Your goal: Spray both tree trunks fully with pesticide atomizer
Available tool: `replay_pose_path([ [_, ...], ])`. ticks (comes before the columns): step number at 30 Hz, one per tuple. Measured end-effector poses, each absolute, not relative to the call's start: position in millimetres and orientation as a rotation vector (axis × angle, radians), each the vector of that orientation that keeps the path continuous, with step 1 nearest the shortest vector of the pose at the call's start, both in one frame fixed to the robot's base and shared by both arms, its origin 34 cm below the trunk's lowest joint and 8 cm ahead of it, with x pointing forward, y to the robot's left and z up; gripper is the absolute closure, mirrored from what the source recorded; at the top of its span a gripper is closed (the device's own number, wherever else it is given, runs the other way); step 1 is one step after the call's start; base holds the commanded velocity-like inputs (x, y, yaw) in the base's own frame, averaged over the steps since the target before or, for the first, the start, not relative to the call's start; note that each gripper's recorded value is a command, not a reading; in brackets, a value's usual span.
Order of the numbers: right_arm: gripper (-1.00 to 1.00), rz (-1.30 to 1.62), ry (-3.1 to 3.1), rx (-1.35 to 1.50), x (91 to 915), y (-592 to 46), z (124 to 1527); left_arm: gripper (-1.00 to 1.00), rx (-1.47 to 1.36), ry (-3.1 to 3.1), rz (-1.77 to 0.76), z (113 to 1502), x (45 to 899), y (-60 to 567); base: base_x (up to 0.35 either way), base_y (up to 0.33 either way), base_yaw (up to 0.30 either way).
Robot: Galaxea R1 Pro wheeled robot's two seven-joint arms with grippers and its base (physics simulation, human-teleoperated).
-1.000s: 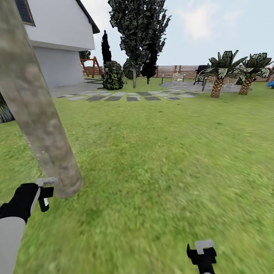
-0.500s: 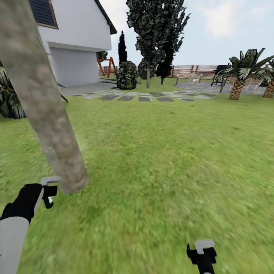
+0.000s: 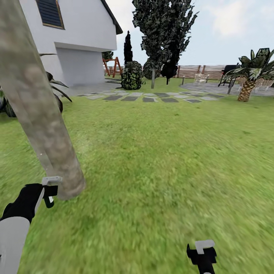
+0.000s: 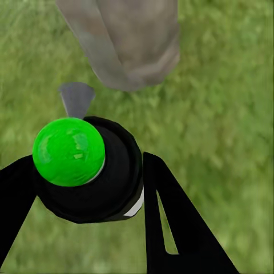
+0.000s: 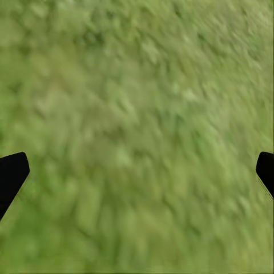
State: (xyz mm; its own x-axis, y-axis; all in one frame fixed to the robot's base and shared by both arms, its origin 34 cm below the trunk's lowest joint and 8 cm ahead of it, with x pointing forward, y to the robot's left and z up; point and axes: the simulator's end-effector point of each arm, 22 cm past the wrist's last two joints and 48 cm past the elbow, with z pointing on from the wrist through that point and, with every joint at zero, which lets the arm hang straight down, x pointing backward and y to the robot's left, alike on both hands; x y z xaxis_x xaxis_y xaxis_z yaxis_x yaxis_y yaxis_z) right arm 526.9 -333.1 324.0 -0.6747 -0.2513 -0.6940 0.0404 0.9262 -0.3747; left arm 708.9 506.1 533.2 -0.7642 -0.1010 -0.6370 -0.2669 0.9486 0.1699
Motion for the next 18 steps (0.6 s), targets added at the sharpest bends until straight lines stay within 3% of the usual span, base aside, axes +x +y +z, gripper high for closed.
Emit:
replay_pose_path([
  [10, -1.00, -0.463, 2.269, -0.149, 526.9, -333.1, 324.0, 1.00, -0.259, 2.436, 0.330, 532.9, 708.8, 505.9, 0.295, -0.126, 0.253],
  [13, -1.00, -0.463, 2.269, -0.149, 526.8, -333.2, 323.9, 1.00, -0.258, 2.429, 0.332, 535.7, 710.1, 506.9, 0.249, -0.108, 0.035],
  [18, -1.00, -0.463, 2.270, -0.150, 526.8, -333.1, 323.6, 1.00, -0.257, 2.417, 0.332, 545.1, 715.2, 512.3, 0.038, -0.015, 0.003],
])
